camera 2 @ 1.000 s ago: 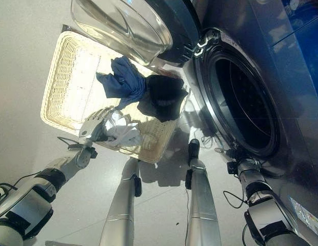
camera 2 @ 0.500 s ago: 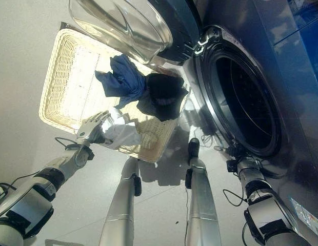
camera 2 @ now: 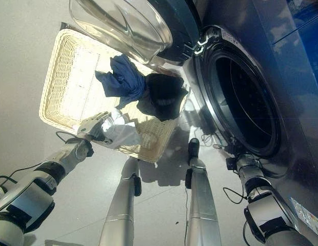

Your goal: Put the clothes into the washing machine.

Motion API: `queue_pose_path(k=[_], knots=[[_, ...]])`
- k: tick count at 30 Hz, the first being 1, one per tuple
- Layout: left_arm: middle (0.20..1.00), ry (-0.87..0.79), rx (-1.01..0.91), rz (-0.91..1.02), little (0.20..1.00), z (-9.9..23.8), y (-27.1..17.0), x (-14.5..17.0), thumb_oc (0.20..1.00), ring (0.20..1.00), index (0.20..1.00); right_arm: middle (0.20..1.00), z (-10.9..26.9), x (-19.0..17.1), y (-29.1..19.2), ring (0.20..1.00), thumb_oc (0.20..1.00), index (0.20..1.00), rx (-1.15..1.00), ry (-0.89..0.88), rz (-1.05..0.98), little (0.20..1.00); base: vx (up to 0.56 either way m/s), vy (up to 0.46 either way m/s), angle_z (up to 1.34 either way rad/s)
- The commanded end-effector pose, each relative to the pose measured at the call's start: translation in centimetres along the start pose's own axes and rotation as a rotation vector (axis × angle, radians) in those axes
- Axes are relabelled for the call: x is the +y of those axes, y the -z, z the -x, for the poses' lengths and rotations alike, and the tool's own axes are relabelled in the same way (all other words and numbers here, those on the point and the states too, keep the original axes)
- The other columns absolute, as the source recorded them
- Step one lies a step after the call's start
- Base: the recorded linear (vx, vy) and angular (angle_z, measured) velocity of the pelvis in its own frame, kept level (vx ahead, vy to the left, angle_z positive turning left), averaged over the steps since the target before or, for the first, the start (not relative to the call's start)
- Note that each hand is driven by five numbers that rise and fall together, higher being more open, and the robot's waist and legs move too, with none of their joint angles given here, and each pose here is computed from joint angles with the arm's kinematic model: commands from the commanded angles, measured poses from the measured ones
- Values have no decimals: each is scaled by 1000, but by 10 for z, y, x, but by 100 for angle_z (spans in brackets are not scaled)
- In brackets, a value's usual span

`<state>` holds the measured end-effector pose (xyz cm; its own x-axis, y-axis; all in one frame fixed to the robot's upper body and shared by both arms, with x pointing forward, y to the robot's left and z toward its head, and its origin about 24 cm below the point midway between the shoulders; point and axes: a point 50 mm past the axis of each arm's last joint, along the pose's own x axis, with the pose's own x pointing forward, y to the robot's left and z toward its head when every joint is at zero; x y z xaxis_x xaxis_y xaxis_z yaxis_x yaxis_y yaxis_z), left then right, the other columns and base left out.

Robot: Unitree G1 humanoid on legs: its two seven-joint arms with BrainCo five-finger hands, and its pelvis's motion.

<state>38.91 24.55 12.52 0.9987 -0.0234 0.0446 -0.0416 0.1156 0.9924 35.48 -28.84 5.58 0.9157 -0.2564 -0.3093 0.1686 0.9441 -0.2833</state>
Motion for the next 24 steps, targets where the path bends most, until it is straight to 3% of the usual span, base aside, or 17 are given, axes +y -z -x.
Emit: queue_pose_path(k=[1,16,20,24], knots=[[200,198,121,-28,200,10,20,-24,200,200,200,1000,1,-23,-11,1000,1000,1000,-26,79,0,1000,0,0,0],[200,182,145,30,200,5,18,-16,200,200,200,1000,-1,-18,-25,1000,1000,1000,-97,60,-41,1000,0,0,0],[200,117,148,139,200,4,17,-10,200,200,200,1000,-1,-16,-31,1000,1000,1000,-134,44,-97,1000,0,0,0],[200,-116,82,523,200,3,8,9,200,200,200,1000,2,-11,-42,1000,1000,1000,-258,-3,-243,1000,0,0,0]])
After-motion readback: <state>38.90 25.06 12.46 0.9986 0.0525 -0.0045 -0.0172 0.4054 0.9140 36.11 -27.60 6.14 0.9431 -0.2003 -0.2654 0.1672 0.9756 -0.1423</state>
